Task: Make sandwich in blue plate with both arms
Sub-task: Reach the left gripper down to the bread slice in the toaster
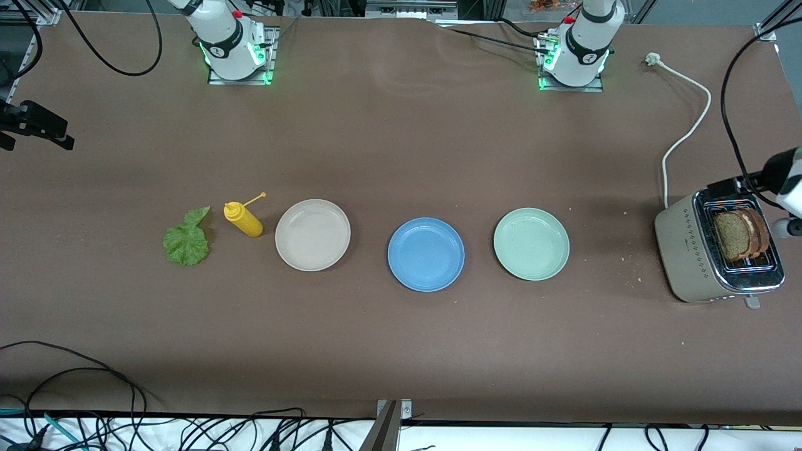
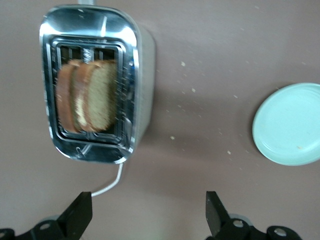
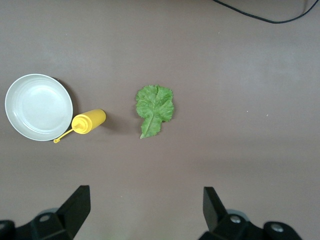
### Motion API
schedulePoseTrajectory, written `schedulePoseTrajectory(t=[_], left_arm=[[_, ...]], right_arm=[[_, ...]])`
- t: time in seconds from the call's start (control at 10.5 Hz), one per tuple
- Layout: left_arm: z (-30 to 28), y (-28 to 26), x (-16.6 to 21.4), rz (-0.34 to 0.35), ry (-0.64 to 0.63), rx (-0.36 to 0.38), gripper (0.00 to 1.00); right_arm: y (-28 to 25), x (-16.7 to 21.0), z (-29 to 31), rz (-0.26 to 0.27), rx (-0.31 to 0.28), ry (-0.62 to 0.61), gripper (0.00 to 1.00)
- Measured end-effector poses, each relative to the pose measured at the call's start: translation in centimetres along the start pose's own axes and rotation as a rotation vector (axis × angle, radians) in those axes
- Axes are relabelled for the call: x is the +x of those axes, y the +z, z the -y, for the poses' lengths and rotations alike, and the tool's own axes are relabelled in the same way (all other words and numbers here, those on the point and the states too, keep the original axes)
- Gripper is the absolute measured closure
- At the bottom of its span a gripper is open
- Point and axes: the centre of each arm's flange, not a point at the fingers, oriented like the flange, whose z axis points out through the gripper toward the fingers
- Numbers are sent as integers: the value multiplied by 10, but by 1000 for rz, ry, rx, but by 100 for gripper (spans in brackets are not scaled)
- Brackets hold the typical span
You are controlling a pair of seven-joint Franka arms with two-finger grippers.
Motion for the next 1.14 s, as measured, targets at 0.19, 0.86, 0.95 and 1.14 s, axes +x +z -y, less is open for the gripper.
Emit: schedulePoseTrajectory(t=[0.19, 0.86, 0.95, 1.14], left_arm=[[46, 31, 26, -24, 2, -10, 0], [53, 97, 64, 6, 14, -9, 0], [54, 98, 65, 7, 17, -9, 0], [58, 104, 67, 8, 23, -10, 0]], right_arm=[[0, 0, 1, 1, 0, -2, 0], [0, 0, 0, 2, 0, -1, 0], [0, 0, 0, 2, 0, -1, 0], [0, 0, 1, 2, 0, -1, 0]])
